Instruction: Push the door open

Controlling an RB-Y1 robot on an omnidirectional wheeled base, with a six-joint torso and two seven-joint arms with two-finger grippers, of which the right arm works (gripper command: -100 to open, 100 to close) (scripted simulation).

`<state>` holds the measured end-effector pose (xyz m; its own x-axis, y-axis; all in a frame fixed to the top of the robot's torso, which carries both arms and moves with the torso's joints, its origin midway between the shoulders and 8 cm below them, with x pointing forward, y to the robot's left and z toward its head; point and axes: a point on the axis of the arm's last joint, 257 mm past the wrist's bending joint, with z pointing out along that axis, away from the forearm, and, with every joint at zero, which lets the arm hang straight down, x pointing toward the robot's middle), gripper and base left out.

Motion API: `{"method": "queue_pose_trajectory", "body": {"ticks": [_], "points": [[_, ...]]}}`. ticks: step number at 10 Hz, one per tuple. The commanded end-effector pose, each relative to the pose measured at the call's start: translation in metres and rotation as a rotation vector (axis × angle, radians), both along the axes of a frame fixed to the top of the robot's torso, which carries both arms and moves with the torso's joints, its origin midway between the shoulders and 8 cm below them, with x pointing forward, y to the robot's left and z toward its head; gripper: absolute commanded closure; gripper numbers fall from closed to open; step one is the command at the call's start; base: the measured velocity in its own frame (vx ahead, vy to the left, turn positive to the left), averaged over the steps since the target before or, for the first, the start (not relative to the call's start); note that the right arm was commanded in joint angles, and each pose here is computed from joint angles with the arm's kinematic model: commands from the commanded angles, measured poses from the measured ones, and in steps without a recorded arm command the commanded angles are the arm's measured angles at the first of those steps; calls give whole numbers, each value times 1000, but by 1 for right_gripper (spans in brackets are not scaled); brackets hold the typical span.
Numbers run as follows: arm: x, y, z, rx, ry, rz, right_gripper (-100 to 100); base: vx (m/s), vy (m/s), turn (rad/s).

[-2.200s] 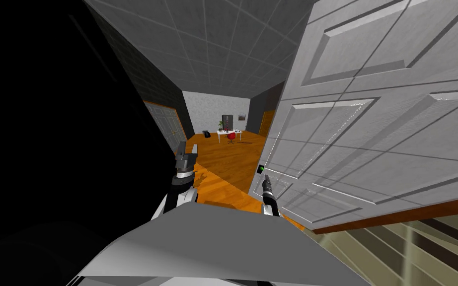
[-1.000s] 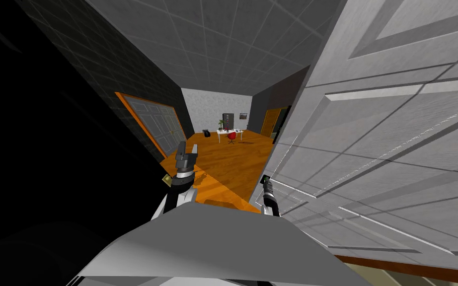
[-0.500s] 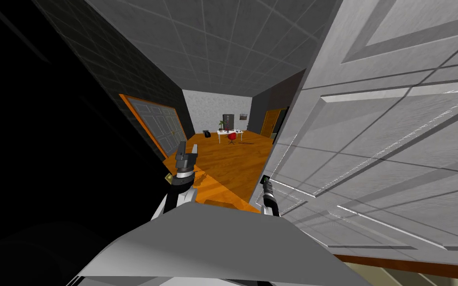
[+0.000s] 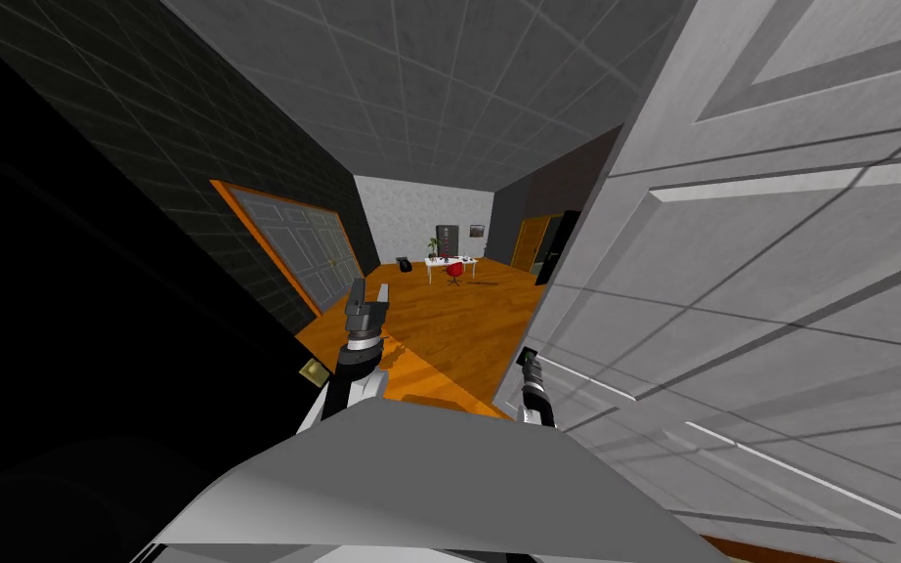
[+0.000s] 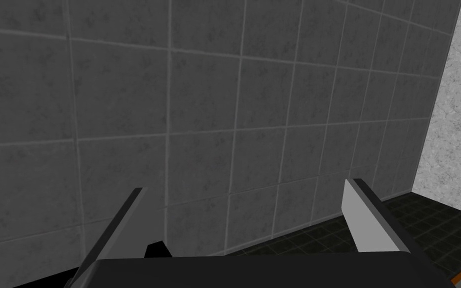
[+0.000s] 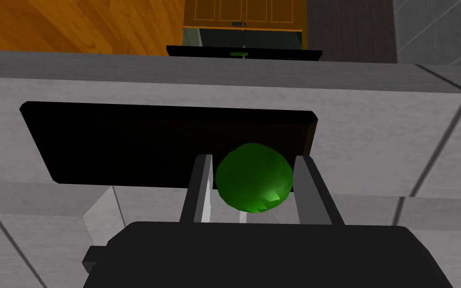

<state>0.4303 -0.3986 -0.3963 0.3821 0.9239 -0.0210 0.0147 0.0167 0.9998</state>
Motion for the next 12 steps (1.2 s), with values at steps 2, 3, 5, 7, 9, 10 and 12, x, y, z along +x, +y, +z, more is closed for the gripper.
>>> {"method": "queue_pose_trajectory", "body": {"ticks": [2,3,5,7,9,10,12], "points": [[-2,-22,7,-7,-15,-48,100,227,-6,-52],[-6,-30,7,-2,-16,-72,100,260,26,-90],[-10,-39,6,5,-16,-99,100,214,9,-67],[-13,-45,5,15,-16,-123,100,194,7,-44],[-18,-54,5,9,-13,-141,100,112,-11,-28],[-20,-60,6,7,-14,-154,100,222,-19,-31],[-28,-76,7,3,-15,-193,100,241,11,-61]]}}
